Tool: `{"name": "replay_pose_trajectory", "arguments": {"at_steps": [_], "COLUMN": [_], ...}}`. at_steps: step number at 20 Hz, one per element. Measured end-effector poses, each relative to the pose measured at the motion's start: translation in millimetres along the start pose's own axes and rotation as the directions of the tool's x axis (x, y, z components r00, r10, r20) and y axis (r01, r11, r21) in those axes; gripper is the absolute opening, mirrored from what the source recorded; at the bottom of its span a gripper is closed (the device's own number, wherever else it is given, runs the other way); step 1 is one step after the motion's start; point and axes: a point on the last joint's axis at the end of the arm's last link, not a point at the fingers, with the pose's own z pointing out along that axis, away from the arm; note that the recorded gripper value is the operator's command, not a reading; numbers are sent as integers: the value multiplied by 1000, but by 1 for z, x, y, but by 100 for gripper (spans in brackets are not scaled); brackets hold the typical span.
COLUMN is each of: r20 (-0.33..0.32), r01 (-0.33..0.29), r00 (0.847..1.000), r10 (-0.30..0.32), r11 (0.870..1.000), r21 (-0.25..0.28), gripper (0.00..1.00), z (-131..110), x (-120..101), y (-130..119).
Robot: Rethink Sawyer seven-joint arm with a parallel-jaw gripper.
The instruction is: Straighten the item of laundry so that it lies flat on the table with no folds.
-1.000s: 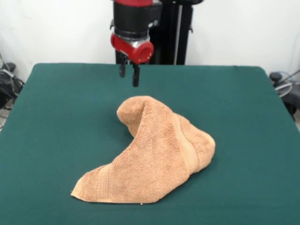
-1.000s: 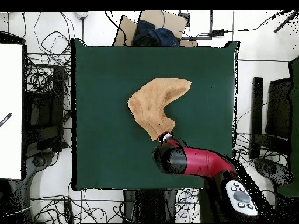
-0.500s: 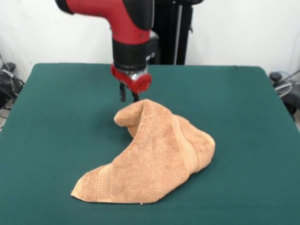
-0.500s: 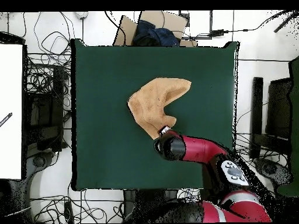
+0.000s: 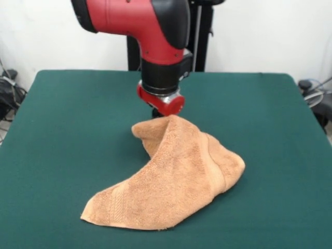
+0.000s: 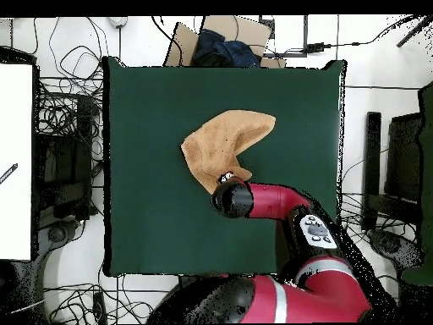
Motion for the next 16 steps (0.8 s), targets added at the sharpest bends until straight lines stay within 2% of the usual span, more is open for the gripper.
{"name": "replay_pose_trajectory", "arguments": {"at_steps": [9,16], "r20": [1,13], "r01": [70,69], "r00": [998,998], "r10": [-70,-69], "r11": [998,998], "r21": [-2,-8], "gripper": [0,0], "z": [-6,-12], "x": [27,23], "y": [33,34]}}
